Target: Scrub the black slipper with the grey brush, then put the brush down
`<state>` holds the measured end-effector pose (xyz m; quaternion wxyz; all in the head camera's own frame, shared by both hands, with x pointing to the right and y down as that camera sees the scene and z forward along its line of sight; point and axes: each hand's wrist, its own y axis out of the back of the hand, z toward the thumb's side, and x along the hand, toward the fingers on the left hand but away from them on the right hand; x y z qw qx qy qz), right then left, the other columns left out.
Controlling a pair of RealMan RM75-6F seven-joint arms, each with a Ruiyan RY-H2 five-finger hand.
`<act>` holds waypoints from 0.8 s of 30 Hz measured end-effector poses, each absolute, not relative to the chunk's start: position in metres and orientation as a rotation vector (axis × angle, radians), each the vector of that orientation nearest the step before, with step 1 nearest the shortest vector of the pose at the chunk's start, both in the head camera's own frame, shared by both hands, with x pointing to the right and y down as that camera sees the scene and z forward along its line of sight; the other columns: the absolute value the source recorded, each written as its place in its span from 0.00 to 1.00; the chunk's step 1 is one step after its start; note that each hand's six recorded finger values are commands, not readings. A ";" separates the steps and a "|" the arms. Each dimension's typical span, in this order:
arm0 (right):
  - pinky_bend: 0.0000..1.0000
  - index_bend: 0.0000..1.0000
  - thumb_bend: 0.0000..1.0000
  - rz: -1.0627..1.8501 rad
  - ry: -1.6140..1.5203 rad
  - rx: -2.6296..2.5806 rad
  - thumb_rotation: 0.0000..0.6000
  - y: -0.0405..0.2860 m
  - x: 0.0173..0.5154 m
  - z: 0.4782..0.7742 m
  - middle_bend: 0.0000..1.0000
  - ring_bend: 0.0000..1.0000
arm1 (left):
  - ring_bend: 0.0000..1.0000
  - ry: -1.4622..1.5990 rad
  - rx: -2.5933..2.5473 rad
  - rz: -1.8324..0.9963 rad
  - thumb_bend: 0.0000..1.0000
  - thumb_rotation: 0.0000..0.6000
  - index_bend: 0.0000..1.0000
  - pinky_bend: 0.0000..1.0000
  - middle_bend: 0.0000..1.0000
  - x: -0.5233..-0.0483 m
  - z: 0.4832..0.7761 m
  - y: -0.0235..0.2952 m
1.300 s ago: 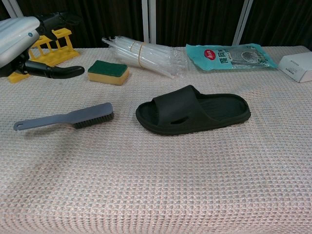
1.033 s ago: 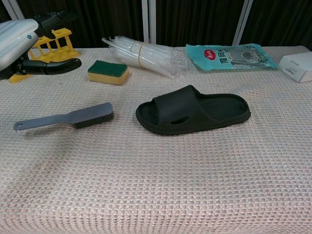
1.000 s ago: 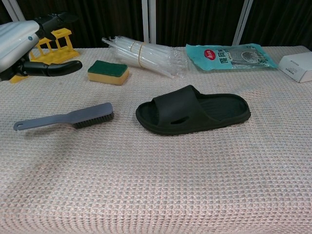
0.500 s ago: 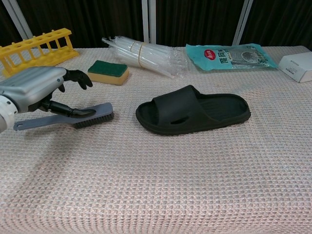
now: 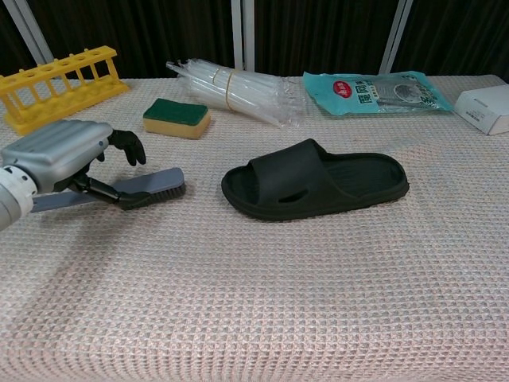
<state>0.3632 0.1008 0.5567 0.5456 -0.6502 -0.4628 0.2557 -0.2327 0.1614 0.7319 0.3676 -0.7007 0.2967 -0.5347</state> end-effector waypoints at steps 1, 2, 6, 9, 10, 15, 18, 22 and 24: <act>0.00 0.00 0.48 0.607 -1.097 -1.542 1.00 0.101 0.363 0.557 0.00 0.00 | 0.24 0.759 -1.794 -1.374 0.19 0.58 0.36 0.36 0.35 -0.233 0.732 0.162; 0.00 0.00 0.48 0.609 -1.096 -1.542 1.00 0.101 0.363 0.557 0.00 0.00 | 0.24 0.754 -1.788 -1.376 0.19 0.58 0.36 0.36 0.35 -0.233 0.733 0.164; 0.00 0.00 0.48 0.618 -1.092 -1.546 1.00 0.102 0.363 0.559 0.00 0.00 | 0.25 0.750 -1.785 -1.391 0.19 0.58 0.37 0.36 0.36 -0.236 0.735 0.166; 0.00 0.00 0.48 0.623 -1.090 -1.544 1.00 0.102 0.364 0.560 0.00 0.00 | 0.25 0.763 -1.792 -1.395 0.19 0.58 0.37 0.36 0.37 -0.237 0.735 0.167; 0.00 0.00 0.48 0.622 -1.090 -1.545 1.00 0.102 0.363 0.560 0.00 0.00 | 0.26 0.767 -1.793 -1.394 0.20 0.58 0.38 0.36 0.37 -0.237 0.735 0.166; 0.00 0.00 0.48 0.621 -1.085 -1.545 1.00 0.102 0.362 0.560 0.00 0.00 | 0.26 0.774 -1.807 -1.398 0.21 0.58 0.38 0.36 0.37 -0.240 0.734 0.166; 0.00 0.00 0.48 0.623 -1.083 -1.543 1.00 0.102 0.362 0.560 0.00 0.00 | 0.26 0.767 -1.806 -1.405 0.22 0.59 0.38 0.36 0.37 -0.241 0.735 0.167; 0.00 0.00 0.48 0.633 -1.075 -1.533 1.00 0.102 0.361 0.561 0.00 0.00 | 0.26 0.755 -1.789 -1.406 0.22 0.58 0.39 0.36 0.38 -0.242 0.734 0.168; 0.00 0.00 0.48 0.635 -1.074 -1.535 1.00 0.103 0.361 0.562 0.00 0.00 | 0.26 0.762 -1.789 -1.406 0.22 0.58 0.39 0.36 0.39 -0.242 0.734 0.168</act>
